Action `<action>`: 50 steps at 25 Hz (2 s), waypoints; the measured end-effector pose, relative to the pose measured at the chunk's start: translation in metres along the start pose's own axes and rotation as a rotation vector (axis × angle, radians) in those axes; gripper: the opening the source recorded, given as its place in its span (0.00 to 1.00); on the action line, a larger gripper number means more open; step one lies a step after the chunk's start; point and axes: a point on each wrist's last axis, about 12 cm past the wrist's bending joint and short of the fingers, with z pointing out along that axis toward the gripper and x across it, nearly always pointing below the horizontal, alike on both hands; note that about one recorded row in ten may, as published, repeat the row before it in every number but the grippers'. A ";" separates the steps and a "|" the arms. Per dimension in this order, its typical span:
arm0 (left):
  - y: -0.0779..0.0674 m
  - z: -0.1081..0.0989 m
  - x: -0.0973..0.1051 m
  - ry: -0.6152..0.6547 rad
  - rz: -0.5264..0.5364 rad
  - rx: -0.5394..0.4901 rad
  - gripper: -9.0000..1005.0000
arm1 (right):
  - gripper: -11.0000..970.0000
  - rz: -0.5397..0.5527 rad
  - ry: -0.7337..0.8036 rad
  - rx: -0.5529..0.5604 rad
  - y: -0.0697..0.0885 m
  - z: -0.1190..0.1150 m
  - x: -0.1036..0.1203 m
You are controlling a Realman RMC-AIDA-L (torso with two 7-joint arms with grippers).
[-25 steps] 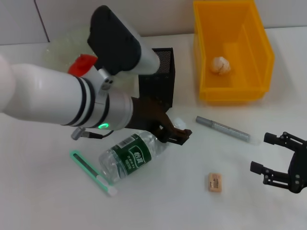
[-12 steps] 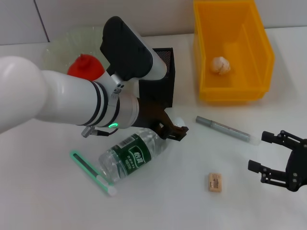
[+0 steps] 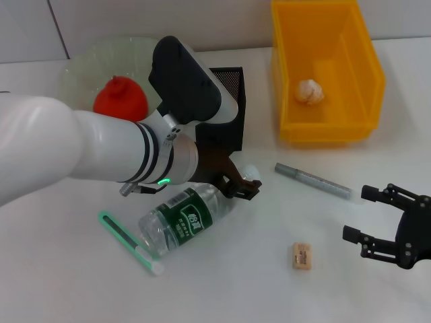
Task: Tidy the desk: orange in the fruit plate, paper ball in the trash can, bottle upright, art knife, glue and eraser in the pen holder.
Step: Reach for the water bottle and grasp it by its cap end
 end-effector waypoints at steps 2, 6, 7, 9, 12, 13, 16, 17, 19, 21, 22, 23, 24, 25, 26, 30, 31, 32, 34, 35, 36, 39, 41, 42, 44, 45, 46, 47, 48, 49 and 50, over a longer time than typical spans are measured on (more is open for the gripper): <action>0.002 0.003 0.003 0.003 -0.002 -0.013 0.81 | 0.86 0.000 0.001 -0.003 0.000 0.001 0.000; 0.004 0.006 0.006 0.010 -0.008 -0.021 0.81 | 0.86 -0.003 0.003 -0.012 0.000 0.003 -0.001; 0.004 0.006 0.006 0.010 -0.008 -0.021 0.81 | 0.86 -0.003 0.002 -0.013 0.000 0.003 -0.001; 0.004 0.006 0.006 0.010 -0.008 -0.021 0.81 | 0.86 -0.003 0.001 -0.012 -0.001 0.003 -0.001; 0.001 0.011 0.011 0.035 0.008 -0.014 0.81 | 0.86 -0.003 0.000 -0.014 -0.001 0.004 -0.002; 0.001 0.011 0.011 0.035 0.008 -0.014 0.81 | 0.86 0.000 0.001 -0.015 -0.001 0.004 -0.002; 0.000 0.012 0.010 0.036 0.019 -0.011 0.81 | 0.86 0.004 0.000 -0.017 -0.001 0.005 -0.002; -0.001 0.012 0.009 0.035 0.024 -0.009 0.81 | 0.86 0.005 0.000 -0.017 -0.001 0.005 -0.002; -0.001 0.012 0.009 0.035 0.024 -0.009 0.81 | 0.86 0.005 0.000 -0.017 -0.001 0.005 -0.002; -0.003 0.013 0.008 0.042 0.048 -0.002 0.78 | 0.86 0.005 0.000 -0.017 -0.002 0.005 -0.002; -0.003 0.013 0.008 0.042 0.048 -0.002 0.74 | 0.86 0.005 0.000 -0.017 -0.002 0.005 -0.002; -0.004 0.013 0.007 0.044 0.055 0.001 0.71 | 0.86 0.006 0.000 -0.017 -0.002 0.005 -0.002; -0.004 0.013 0.007 0.044 0.055 0.001 0.68 | 0.86 0.006 0.000 -0.017 -0.002 0.005 -0.003; -0.006 0.015 0.007 0.049 0.069 0.005 0.65 | 0.86 0.006 0.000 -0.019 -0.002 0.005 -0.003; -0.007 0.016 0.007 0.051 0.072 0.006 0.64 | 0.86 0.006 0.000 -0.019 -0.002 0.005 -0.003; -0.006 0.016 0.007 0.053 0.075 0.005 0.60 | 0.86 0.014 -0.001 -0.021 -0.003 0.006 -0.004; -0.006 0.016 0.007 0.051 0.075 0.003 0.59 | 0.86 0.014 -0.001 -0.021 -0.003 0.006 -0.004; -0.006 0.016 0.007 0.048 0.075 0.000 0.58 | 0.86 0.013 -0.001 -0.021 -0.003 0.006 -0.004; -0.005 0.017 0.007 0.045 0.074 -0.005 0.56 | 0.86 0.011 -0.001 -0.023 -0.003 0.007 -0.004; -0.004 0.017 0.007 0.041 0.074 -0.011 0.55 | 0.86 0.012 0.002 -0.027 -0.004 0.008 -0.005; -0.004 0.017 0.007 0.041 0.074 -0.011 0.54 | 0.86 0.012 0.002 -0.027 -0.004 0.008 -0.005; -0.005 0.018 0.008 0.042 0.087 -0.011 0.50 | 0.86 0.019 0.011 -0.036 -0.004 0.009 -0.005; -0.006 0.019 0.008 0.044 0.093 -0.010 0.47 | 0.86 0.023 0.013 -0.041 -0.005 0.010 -0.005; -0.006 0.019 0.008 0.044 0.093 -0.010 0.46 | 0.86 0.024 0.013 -0.043 -0.005 0.011 -0.005; -0.007 0.020 0.008 0.047 0.097 -0.009 0.45 | 0.86 0.025 0.013 -0.046 -0.005 0.012 -0.006; -0.008 0.022 0.009 0.053 0.110 -0.007 0.45 | 0.86 0.024 0.012 -0.047 -0.005 0.012 -0.006; -0.008 0.022 0.009 0.053 0.110 -0.007 0.45 | 0.86 0.024 0.012 -0.047 -0.005 0.012 -0.006; -0.010 0.022 0.010 0.055 0.117 -0.007 0.45 | 0.86 0.025 0.013 -0.047 -0.005 0.012 -0.006; -0.011 0.023 0.010 0.056 0.129 -0.007 0.45 | 0.86 0.025 0.012 -0.047 -0.005 0.012 -0.006; -0.011 0.022 0.009 0.056 0.134 -0.007 0.45 | 0.86 0.025 0.012 -0.047 -0.005 0.013 -0.006; -0.011 0.022 0.008 0.055 0.136 -0.006 0.45 | 0.86 0.027 0.011 -0.046 -0.005 0.013 -0.007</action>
